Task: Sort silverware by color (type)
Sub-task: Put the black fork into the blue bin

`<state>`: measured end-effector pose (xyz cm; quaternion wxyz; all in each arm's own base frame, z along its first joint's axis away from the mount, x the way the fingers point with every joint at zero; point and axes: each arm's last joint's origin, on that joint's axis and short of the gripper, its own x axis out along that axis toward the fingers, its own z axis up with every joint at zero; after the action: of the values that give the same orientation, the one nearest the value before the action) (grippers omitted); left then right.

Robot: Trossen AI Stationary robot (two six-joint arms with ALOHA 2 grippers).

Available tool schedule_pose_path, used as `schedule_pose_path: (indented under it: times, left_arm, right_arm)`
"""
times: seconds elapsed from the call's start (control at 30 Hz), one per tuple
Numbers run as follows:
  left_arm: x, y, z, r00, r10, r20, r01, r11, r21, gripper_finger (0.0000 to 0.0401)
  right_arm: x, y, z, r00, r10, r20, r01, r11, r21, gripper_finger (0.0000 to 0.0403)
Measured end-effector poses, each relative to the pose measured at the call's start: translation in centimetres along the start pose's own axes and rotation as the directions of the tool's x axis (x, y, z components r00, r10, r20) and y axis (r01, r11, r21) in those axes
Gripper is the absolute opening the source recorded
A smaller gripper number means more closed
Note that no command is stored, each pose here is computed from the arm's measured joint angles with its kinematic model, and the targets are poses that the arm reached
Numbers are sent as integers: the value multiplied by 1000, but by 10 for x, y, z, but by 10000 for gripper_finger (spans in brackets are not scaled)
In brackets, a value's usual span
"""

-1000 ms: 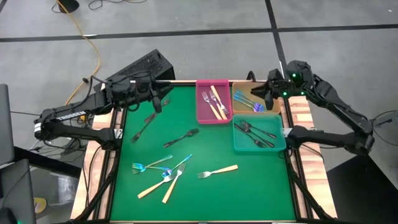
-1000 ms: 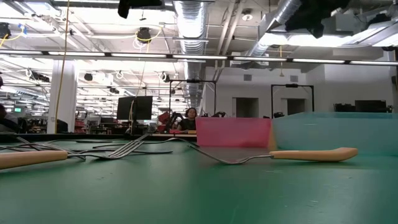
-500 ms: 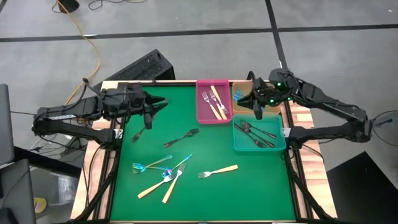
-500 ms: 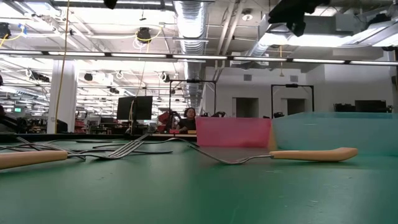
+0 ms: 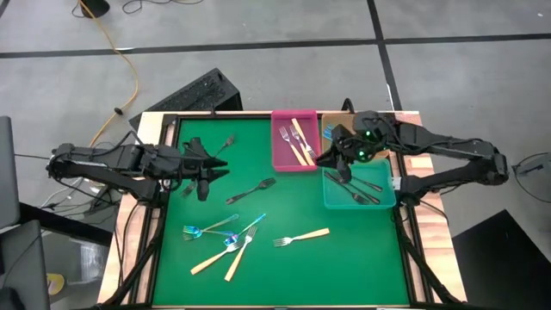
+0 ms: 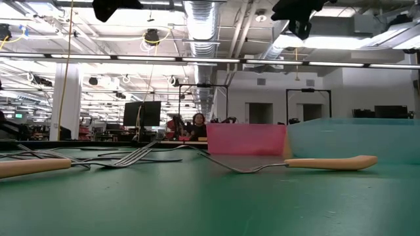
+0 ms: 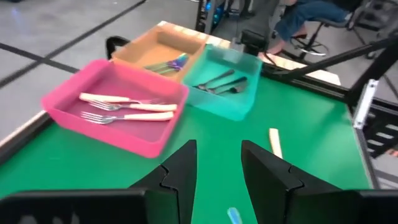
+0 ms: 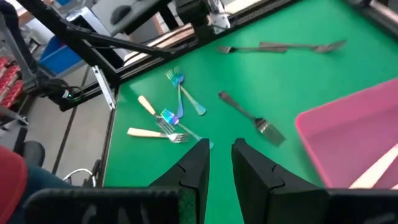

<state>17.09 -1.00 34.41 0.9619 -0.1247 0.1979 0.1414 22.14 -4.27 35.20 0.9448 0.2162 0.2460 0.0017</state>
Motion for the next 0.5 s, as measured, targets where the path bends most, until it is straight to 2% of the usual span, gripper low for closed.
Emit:
schedule_pose_path:
  times: [0.3,0.5]
  left_arm:
    - [-2,-7,-7,999,-35,-37,32,996,-80,109]
    - [5,-9,-15,994,-12,-111,1,995,-97,109]
  right_arm:
    - [6,24,-9,998,44,-36,-46,996,-82,93]
    - [13,30,-19,994,27,-110,-38,995,-97,93]
